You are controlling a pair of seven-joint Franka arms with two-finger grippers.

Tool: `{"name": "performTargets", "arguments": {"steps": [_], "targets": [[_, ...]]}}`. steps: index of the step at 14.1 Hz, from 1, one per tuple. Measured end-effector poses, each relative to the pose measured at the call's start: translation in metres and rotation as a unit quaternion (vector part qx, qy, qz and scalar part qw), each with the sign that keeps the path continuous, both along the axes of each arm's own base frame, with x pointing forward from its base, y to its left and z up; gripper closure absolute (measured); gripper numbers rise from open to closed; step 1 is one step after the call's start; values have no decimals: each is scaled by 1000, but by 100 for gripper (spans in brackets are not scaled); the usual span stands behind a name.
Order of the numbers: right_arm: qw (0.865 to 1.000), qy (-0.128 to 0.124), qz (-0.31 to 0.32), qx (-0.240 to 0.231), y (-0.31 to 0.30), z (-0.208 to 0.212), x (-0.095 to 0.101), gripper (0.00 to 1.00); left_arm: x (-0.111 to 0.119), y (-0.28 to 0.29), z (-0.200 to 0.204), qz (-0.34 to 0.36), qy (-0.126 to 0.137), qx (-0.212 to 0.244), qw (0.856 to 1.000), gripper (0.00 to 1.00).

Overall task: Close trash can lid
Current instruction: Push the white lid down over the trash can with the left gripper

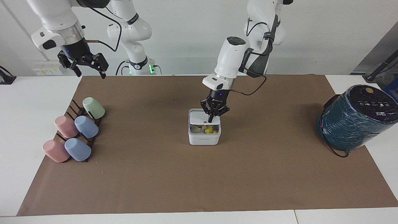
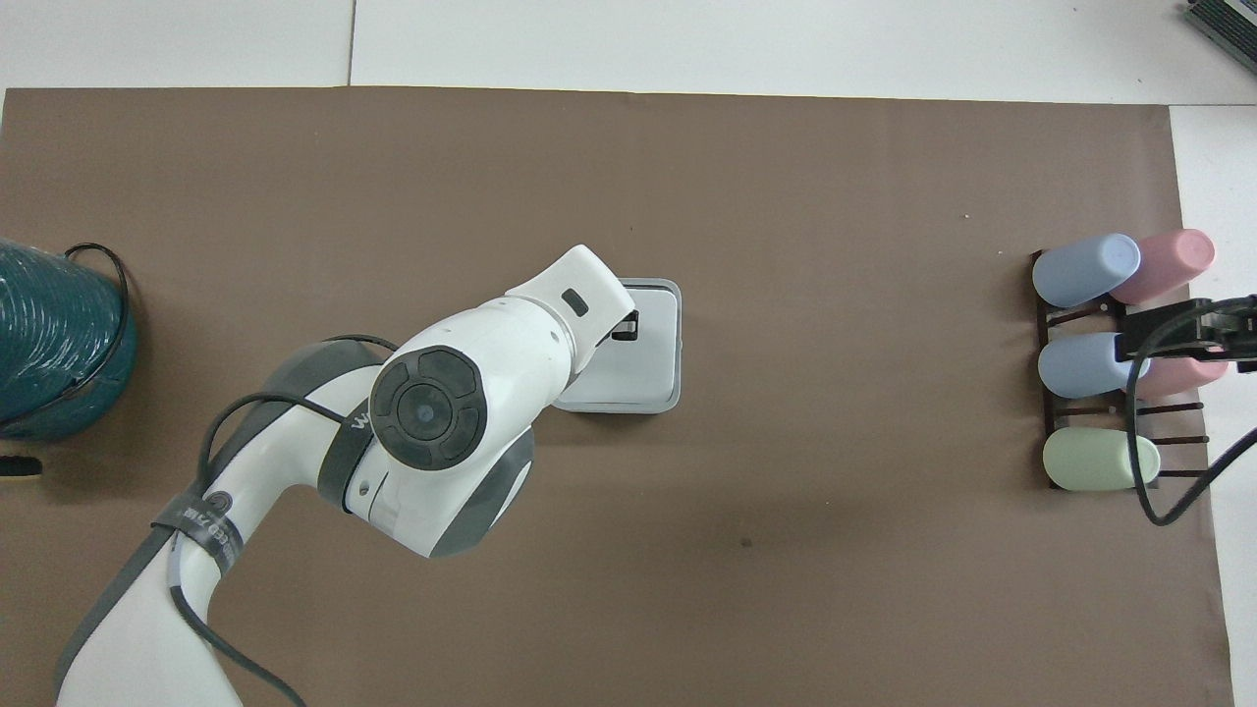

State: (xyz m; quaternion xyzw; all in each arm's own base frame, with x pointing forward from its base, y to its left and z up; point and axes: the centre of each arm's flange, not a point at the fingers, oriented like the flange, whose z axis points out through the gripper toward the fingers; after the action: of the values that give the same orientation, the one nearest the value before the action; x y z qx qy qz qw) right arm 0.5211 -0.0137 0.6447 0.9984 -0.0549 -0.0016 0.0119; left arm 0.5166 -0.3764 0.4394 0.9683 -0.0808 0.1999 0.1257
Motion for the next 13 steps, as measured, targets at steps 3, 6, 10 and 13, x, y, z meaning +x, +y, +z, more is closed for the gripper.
{"name": "performTargets", "arguments": {"steps": [3,6,10,13], "targets": [[1000,0,0,0,0,0,0,0,8,-5,-17,0,5,3,1000,99],[1000,0,0,0,0,0,0,0,12,-7,-32,1,11,7,1000,99],[1000,0,0,0,0,0,0,0,13,-8,-34,0,12,8,1000,99],[1000,0,0,0,0,0,0,0,12,-8,-34,0,12,8,1000,99]]}}
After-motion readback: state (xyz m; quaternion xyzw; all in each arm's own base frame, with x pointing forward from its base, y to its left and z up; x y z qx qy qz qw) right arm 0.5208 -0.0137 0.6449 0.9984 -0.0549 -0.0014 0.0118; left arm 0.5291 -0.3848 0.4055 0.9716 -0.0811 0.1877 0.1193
